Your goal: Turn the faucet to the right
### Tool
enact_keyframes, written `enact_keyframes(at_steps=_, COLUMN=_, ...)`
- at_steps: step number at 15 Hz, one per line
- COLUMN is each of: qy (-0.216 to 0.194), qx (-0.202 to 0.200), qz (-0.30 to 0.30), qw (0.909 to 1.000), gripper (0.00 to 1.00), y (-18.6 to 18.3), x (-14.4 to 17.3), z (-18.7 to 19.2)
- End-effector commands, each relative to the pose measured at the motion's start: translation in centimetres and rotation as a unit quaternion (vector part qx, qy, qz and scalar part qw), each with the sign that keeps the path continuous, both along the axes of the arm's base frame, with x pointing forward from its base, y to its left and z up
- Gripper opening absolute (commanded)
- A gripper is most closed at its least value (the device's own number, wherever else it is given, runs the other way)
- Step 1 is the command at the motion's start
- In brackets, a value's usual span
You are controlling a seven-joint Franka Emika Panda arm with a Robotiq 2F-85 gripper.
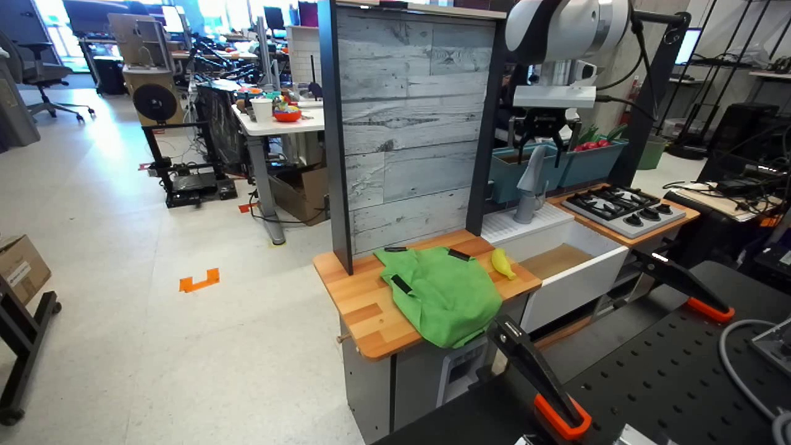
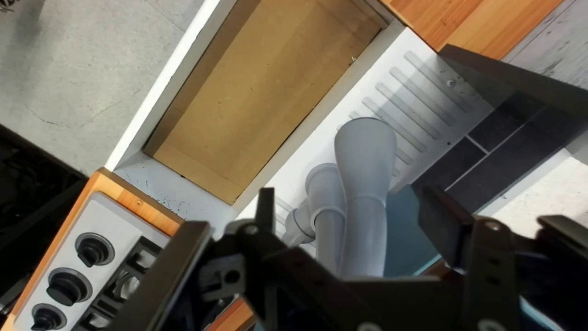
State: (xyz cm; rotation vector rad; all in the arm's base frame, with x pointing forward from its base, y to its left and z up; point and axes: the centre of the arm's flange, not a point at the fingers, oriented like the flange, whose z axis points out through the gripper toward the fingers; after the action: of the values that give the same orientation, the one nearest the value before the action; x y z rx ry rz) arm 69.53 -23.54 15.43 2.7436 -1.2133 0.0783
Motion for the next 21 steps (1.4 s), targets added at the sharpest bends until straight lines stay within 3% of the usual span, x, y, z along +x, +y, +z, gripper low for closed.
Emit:
enact_keyframes(at_steps=1, qy=-0.001, qx=-0.009, qz=-0.003, qw=1.0000, gripper=0.49, y=-0.1, x=1.9, z=-0.5)
enact_keyframes(at_steps=7, qy=-0.002, qx=-0.012, qz=0.002, qw=0.9999, gripper=0.05, y=0.0, x=2.2, z=-1.0)
enact_keyframes(at_steps=15, qy=0.005, qx=-0.003, qz=0.033, qw=0.9994, gripper=0.07, y=-0.8, x=1.5, z=-0.7)
enact_keyframes(at_steps=21, qy=0.016, qx=0.010, qz=0.095, qw=0.9953, gripper=0.07, y=-2.3, x=1.1, z=-1.1)
